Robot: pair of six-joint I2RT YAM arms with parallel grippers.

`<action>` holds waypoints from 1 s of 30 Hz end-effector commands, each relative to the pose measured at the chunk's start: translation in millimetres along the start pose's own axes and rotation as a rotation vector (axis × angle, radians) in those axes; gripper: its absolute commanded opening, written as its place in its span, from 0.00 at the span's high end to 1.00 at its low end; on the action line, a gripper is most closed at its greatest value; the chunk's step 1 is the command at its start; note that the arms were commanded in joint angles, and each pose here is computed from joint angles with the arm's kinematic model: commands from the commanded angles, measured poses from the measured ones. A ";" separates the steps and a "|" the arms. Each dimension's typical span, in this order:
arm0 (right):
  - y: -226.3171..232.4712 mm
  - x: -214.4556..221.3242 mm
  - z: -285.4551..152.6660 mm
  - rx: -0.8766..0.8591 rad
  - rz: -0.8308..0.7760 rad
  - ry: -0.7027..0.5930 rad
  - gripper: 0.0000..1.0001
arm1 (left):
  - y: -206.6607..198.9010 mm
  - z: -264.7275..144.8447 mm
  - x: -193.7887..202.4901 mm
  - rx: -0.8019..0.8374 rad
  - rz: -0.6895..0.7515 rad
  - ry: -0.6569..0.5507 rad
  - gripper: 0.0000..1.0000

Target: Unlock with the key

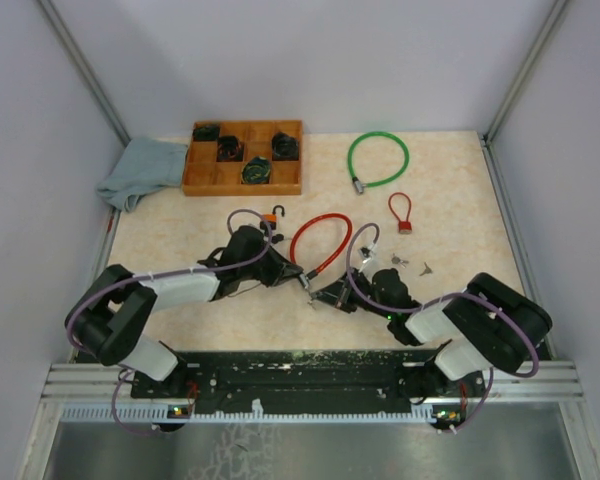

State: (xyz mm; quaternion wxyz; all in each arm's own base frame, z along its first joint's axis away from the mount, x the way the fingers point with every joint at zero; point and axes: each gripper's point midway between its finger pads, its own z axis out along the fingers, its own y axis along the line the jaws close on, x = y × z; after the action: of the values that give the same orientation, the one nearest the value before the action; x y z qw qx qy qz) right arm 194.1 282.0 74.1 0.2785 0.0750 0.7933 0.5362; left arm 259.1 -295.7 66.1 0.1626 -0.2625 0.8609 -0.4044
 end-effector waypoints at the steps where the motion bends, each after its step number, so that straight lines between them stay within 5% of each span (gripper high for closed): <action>1: 19.8 -31.8 12.3 -0.051 -0.004 -0.110 1.00 | -34.0 -12.8 20.9 0.128 0.022 0.051 1.00; 25: 37.5 -78.5 21.2 -0.118 -0.052 -0.265 1.00 | -36.0 -15.6 65.0 0.172 0.015 0.084 1.00; 30: 37.2 -71.1 32.2 -0.101 -0.122 -0.166 1.00 | -32.9 -18.5 66.6 0.196 0.027 0.088 1.00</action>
State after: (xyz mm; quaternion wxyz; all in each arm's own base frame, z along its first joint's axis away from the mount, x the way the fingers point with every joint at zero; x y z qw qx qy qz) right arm 210.5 281.8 67.9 0.2816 0.0719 0.7977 0.5284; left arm 254.6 -298.6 65.0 0.2329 -0.2987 0.8340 -0.4013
